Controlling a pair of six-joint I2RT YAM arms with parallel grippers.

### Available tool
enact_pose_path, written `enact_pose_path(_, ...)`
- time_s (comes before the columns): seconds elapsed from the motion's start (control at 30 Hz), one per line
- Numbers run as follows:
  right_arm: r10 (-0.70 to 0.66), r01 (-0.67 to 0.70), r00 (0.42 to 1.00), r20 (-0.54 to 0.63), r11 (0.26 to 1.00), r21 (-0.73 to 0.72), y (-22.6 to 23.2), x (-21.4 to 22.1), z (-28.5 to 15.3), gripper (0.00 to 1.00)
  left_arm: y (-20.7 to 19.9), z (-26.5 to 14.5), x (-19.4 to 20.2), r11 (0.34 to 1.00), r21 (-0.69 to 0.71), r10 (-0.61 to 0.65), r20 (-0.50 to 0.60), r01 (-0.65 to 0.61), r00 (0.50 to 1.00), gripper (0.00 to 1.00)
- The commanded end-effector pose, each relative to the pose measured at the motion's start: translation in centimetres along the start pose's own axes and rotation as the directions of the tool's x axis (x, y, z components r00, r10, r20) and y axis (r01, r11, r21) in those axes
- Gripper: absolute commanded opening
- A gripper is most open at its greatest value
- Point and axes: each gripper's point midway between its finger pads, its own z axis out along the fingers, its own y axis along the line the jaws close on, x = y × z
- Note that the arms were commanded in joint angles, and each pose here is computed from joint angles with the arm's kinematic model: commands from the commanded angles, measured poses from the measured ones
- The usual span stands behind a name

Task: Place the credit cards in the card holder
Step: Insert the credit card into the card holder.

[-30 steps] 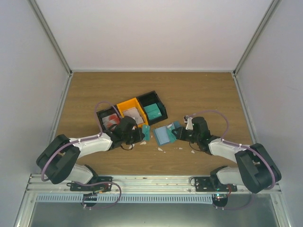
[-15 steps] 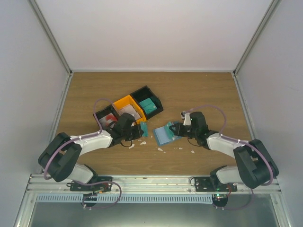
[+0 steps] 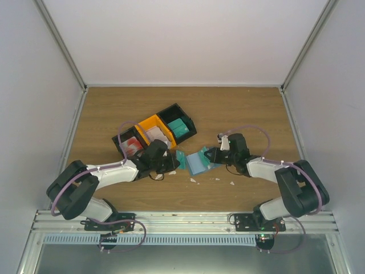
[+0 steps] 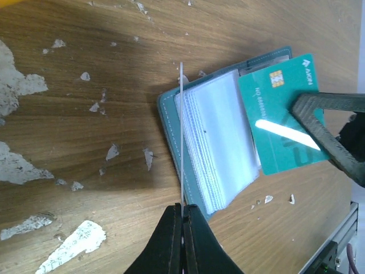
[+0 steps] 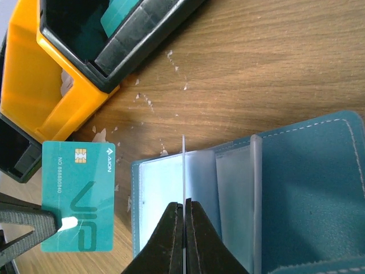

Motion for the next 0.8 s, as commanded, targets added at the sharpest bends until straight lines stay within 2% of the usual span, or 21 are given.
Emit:
enact_pose_path(0.0,-0.024,0.024,1.000,0.009,0.999,-0.028,-0.1,-0.1,0.6,0.01,-2.0,-0.1,-0.5,0.997,0.074,-0.006,0.020,0.004,1.000,0.00)
enact_pose_path(0.3,-0.020,0.020,1.000,0.008,1.000,-0.009,-1.5,1.1,1.1,0.01,-1.8,0.9,0.8,0.995,0.098,-0.007,-0.044,0.011,0.999,0.00)
enact_pose_path(0.77,0.064,-0.065,0.995,0.073,0.998,0.000,-2.2,1.8,0.5,0.01,-0.1,2.0,1.7,0.999,0.040,-0.026,-0.077,0.030,0.997,0.00)
